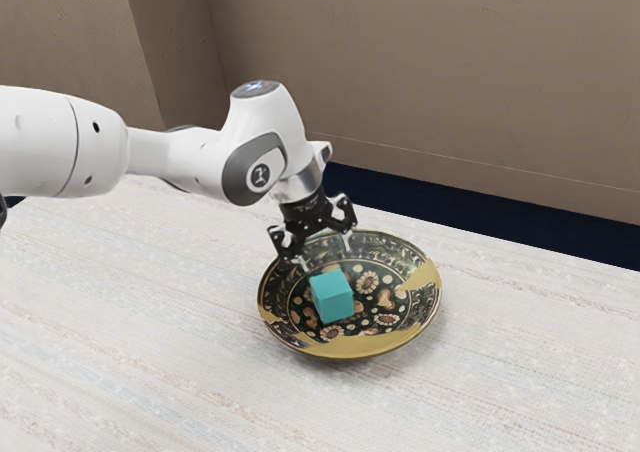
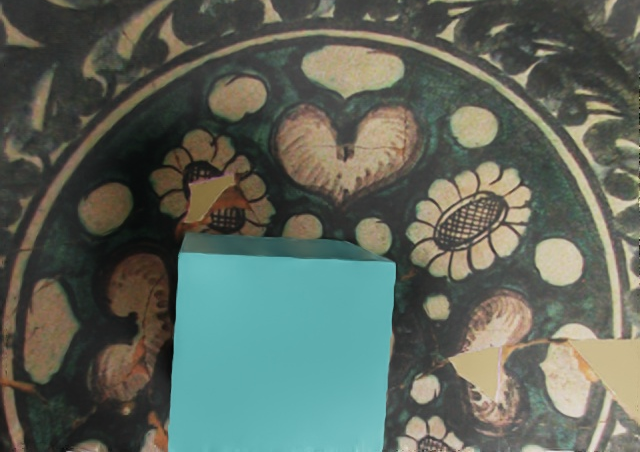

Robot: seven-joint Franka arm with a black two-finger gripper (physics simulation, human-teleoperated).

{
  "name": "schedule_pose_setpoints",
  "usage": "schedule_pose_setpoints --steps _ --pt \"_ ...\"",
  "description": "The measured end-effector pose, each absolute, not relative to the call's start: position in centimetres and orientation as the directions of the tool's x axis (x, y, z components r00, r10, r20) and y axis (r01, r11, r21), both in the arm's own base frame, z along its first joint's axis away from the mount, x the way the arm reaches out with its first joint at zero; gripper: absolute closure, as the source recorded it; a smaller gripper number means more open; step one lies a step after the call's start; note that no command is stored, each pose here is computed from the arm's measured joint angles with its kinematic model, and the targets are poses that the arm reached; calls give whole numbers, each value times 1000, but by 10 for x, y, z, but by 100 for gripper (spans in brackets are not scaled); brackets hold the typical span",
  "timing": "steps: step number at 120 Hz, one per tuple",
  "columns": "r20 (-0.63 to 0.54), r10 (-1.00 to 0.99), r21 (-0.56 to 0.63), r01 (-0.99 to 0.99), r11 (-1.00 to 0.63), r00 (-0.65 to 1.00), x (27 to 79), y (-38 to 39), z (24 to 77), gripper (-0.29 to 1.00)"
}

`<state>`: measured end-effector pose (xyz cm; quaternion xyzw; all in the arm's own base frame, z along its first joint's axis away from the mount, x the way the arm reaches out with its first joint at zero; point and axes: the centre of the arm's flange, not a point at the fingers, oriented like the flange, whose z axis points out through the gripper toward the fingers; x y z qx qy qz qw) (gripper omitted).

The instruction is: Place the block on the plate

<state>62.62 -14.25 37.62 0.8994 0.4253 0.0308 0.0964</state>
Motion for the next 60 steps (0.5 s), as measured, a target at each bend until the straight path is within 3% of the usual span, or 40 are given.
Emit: schedule_pose_setpoints --steps 25,41,60 --pt "-17 783 192 771 -608 622 622 -124 401 4" --pt "37 714 136 704 -697 699 622 -91 410 2" --pt "163 578 81 573 -816 800 606 -63 479 1"
